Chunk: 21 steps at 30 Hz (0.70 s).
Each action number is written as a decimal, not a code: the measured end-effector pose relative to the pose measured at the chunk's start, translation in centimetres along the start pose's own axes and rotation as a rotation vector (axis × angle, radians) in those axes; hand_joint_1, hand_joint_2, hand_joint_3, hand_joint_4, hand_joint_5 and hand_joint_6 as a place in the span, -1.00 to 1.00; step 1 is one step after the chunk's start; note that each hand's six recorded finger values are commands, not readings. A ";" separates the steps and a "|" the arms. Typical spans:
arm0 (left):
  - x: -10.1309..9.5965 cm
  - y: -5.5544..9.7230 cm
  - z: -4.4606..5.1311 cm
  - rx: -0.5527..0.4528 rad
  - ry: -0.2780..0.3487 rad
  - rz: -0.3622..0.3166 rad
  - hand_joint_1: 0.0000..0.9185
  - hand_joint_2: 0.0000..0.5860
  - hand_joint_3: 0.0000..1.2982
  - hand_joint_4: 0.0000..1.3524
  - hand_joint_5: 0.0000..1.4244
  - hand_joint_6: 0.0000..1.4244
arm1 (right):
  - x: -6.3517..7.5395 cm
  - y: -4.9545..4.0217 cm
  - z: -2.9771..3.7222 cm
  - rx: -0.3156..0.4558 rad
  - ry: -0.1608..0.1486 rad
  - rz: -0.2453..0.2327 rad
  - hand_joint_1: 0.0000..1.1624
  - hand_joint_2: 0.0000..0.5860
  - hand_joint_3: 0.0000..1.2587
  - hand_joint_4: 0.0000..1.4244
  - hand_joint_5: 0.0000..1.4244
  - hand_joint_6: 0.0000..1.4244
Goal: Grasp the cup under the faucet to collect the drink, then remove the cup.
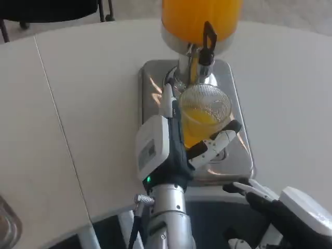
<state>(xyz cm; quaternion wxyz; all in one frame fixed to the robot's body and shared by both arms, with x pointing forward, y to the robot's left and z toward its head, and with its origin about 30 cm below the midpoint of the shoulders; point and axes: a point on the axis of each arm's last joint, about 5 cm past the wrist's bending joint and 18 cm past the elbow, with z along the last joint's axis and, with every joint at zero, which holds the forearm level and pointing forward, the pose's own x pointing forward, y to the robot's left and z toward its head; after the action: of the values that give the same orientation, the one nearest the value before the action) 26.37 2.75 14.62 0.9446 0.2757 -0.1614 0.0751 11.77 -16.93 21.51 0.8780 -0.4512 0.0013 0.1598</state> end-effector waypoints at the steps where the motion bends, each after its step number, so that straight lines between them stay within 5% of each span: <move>1: 0.0 0.0 0.05 0.005 0.001 0.001 -0.14 -0.85 -1.00 -1.00 -0.68 -0.40 | 0.0 0.00 -0.01 0.000 0.000 0.000 0.11 0.70 -0.79 -1.00 -1.00 -1.00; 21: -0.2 -0.8 -0.01 0.142 0.044 0.041 -0.17 -0.85 -1.00 -1.00 -0.59 -0.31 | 0.0 -0.14 -0.23 0.025 0.012 -0.010 0.13 0.69 -0.78 -1.00 -1.00 -1.00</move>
<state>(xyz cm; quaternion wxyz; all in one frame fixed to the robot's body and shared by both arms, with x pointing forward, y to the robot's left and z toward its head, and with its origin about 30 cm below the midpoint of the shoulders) 26.40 2.06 14.14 0.9242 0.3372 -0.1406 0.1116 11.87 -17.19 21.47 0.8844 -0.4411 0.0065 0.1525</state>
